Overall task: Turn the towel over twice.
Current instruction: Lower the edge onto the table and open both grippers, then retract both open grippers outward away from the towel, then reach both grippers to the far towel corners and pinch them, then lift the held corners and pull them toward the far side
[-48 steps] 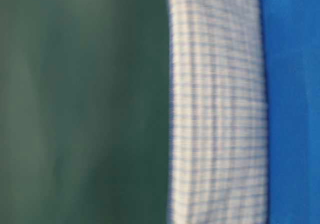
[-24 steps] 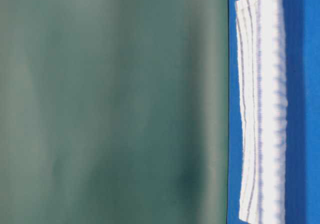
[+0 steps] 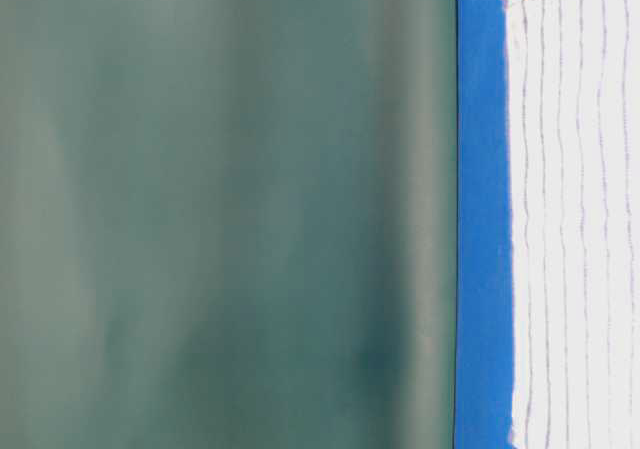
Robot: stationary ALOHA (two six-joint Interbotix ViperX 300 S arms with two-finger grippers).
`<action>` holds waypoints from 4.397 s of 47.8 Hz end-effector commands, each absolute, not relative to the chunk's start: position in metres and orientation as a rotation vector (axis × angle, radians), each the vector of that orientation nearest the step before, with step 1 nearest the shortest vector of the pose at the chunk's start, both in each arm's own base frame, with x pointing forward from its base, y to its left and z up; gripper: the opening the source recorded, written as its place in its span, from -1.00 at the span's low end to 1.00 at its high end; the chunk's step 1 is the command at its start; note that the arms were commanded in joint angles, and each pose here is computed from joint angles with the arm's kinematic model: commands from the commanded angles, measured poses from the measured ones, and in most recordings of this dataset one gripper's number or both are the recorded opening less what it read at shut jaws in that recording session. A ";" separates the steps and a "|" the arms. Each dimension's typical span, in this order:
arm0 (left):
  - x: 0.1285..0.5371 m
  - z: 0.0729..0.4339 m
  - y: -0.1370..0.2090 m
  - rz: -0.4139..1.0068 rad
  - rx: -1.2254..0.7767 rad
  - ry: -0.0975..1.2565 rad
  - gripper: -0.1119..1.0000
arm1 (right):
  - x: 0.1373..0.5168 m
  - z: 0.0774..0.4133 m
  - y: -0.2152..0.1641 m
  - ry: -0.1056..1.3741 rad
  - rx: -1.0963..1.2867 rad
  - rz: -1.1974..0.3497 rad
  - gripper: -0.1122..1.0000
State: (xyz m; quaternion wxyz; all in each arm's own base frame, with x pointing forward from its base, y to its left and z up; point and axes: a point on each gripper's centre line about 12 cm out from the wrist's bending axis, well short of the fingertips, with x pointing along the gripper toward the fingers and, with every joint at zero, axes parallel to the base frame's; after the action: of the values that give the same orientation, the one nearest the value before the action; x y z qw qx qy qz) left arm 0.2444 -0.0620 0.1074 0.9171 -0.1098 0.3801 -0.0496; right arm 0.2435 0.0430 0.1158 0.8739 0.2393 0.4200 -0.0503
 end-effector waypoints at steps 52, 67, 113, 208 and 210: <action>0.241 0.203 -0.022 -0.050 -0.141 0.441 0.66 | 0.263 0.223 0.017 0.571 0.191 -0.036 0.32; 0.211 0.244 0.000 0.002 -0.010 0.206 0.66 | 0.228 0.277 -0.008 0.295 -0.019 -0.062 0.31; 0.206 0.224 0.042 0.203 0.006 0.163 0.65 | 0.217 0.247 -0.060 0.301 0.092 -0.270 0.31; 0.249 0.088 0.149 0.517 -0.139 0.643 -0.73 | 0.254 0.104 -0.176 0.746 0.322 -0.535 -0.71; 0.250 0.093 0.150 0.518 -0.135 0.628 -0.73 | 0.255 0.109 -0.177 0.729 0.317 -0.538 -0.71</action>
State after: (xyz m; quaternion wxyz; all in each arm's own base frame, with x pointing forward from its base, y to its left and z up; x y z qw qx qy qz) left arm 0.2448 0.1450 0.0784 0.9085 -0.0725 0.3288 0.2476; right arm 0.2497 -0.1721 0.0918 0.8753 0.1586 0.3796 -0.2543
